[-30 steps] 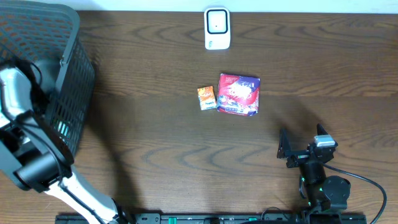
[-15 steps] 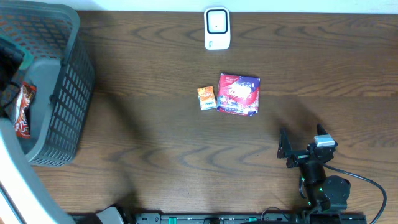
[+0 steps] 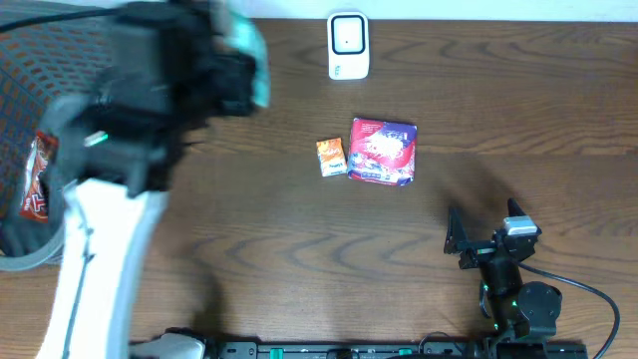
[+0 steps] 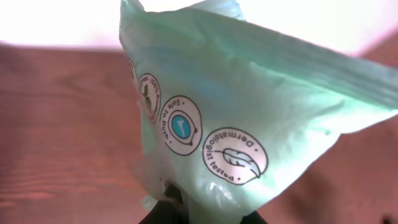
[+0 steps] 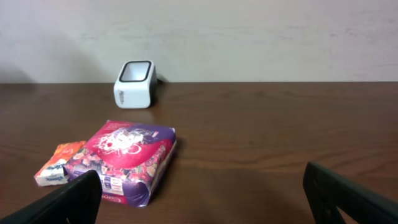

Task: Scan the item barcode
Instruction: 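Carry the green pouch under the scanner and release it on the table, then move the left gripper back into the basket toward the red wrapper, then grasp the red wrapper in the basket with the left gripper and lift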

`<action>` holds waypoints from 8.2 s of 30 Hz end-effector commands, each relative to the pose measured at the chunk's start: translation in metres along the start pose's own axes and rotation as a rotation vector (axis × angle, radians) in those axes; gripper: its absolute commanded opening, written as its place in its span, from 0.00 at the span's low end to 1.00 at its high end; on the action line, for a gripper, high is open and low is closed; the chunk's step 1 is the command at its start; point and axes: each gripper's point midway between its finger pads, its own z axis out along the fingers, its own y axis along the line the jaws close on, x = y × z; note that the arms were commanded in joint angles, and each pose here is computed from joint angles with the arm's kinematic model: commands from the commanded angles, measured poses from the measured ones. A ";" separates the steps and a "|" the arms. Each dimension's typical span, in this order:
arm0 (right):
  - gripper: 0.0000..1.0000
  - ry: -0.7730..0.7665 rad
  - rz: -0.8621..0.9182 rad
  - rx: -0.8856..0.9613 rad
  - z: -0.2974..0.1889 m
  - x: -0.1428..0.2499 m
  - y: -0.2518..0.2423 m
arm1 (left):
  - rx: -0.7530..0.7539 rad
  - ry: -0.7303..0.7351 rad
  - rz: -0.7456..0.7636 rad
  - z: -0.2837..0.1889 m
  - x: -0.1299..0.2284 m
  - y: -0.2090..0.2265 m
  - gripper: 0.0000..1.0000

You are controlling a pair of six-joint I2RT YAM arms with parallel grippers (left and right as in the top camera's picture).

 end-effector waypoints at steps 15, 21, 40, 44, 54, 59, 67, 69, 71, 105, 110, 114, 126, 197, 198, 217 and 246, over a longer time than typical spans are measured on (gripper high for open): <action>0.99 0.000 -0.007 0.001 0.000 0.001 0.000 | -0.316 0.493 0.021 0.200 0.149 0.011 0.07; 0.99 0.000 -0.007 0.001 0.000 0.001 0.000 | -0.377 0.570 0.028 0.235 0.183 0.030 0.11; 0.99 0.000 -0.007 0.001 0.000 0.001 0.000 | -0.479 0.271 -0.054 0.178 0.074 0.074 0.91; 0.99 0.000 -0.007 0.001 0.000 0.001 0.000 | -0.606 0.119 -0.151 0.120 0.026 0.133 0.91; 0.99 0.000 -0.007 0.001 0.000 0.001 0.000 | -0.942 -0.129 -0.456 -0.031 -0.010 0.299 0.92; 0.99 0.000 -0.007 0.001 0.000 0.001 0.000 | -0.978 -0.121 -0.586 -0.061 0.012 0.352 0.91; 0.99 0.000 -0.007 0.001 0.000 0.001 0.000 | -0.726 -0.134 -0.684 -0.047 0.013 0.361 0.90; 0.99 0.000 -0.007 0.001 0.000 0.001 0.000 | -0.757 -0.135 -0.688 -0.051 0.016 0.366 0.89; 0.99 0.000 -0.007 0.001 0.000 0.001 0.000 | -0.831 -0.110 -0.694 -0.059 0.026 0.372 0.78; 0.99 0.000 -0.007 0.001 0.000 0.001 0.000 | -0.392 0.178 -0.591 -0.010 0.067 0.305 0.07; 0.99 0.000 -0.007 0.001 0.000 0.001 0.000 | -0.307 0.178 -0.532 -0.005 0.062 0.294 0.08; 0.99 0.000 -0.007 0.001 0.000 0.001 0.000 | -0.308 0.166 -0.522 -0.004 0.059 0.295 0.09; 0.99 0.000 -0.007 0.001 0.000 0.001 0.000 | -0.414 0.008 -0.623 -0.008 0.031 0.322 0.83; 0.99 0.000 -0.007 0.001 0.000 0.001 0.000 | -1.019 0.461 -0.690 -0.019 0.188 0.453 0.78; 0.99 0.000 -0.007 0.001 0.000 0.001 0.000 | -1.019 0.472 -0.700 -0.017 0.193 0.455 0.78; 0.99 0.000 -0.007 0.001 0.000 0.001 0.000 | -0.822 0.602 -0.810 0.025 0.241 0.442 0.38; 0.99 0.000 -0.007 0.001 0.000 0.001 0.000 | -0.733 0.705 -0.873 0.012 0.245 0.406 0.07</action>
